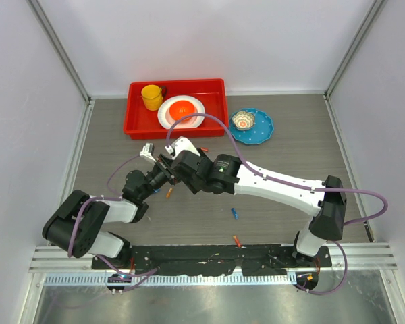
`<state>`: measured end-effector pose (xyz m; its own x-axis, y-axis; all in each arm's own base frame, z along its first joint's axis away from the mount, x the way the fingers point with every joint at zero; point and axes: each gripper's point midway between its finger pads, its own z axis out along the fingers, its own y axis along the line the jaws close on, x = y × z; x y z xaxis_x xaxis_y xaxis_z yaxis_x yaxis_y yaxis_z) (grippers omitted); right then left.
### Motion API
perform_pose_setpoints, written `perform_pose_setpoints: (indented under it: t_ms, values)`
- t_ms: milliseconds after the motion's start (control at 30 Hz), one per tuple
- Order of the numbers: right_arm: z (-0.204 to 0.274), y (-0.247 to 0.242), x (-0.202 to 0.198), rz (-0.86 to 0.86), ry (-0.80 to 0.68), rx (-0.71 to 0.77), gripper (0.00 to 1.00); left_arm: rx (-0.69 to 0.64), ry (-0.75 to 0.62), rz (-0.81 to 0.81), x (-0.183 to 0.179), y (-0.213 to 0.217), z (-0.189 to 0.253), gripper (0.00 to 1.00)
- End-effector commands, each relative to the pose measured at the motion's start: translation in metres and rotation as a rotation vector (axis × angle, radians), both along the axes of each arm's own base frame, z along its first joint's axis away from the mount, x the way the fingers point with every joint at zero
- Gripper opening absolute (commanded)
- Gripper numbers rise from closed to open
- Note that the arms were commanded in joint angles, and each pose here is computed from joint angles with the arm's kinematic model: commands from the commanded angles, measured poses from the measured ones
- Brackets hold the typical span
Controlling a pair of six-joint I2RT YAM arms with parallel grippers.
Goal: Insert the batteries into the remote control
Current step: Load the battery into the remote control.
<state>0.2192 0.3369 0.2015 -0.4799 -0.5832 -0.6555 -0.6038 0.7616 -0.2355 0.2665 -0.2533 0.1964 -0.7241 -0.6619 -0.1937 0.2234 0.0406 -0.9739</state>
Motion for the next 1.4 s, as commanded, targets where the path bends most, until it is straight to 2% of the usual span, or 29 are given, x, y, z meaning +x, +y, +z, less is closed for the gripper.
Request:
perform_pose_setpoints:
  t_ms: [0, 567, 967, 1067, 1200, 1367]
  values:
    - [0.014, 0.012, 0.003, 0.008, -0.021, 0.049, 0.59, -0.142, -0.253, -0.002, -0.015, 0.006, 0.067, 0.0]
    - [0.031, 0.02, 0.006, -0.002, -0.041, 0.115, 0.65, -0.136, -0.249, 0.002, -0.014, 0.007, 0.064, 0.0]
    - [0.064, 0.019, 0.003, -0.017, -0.06, 0.22, 0.67, -0.128, -0.244, 0.006, -0.011, 0.006, 0.061, 0.0]
    - [0.075, 0.01, 0.002, -0.034, -0.076, 0.246, 0.67, -0.124, -0.24, 0.007, -0.01, 0.005, 0.059, 0.0]
    - [0.092, -0.021, -0.001, -0.119, -0.133, 0.349, 0.68, -0.124, -0.24, 0.007, -0.009, 0.004, 0.059, 0.0]
    - [0.071, -0.056, 0.002, -0.249, -0.191, 0.378, 0.66, -0.127, -0.253, -0.005, -0.011, 0.004, 0.063, 0.0]
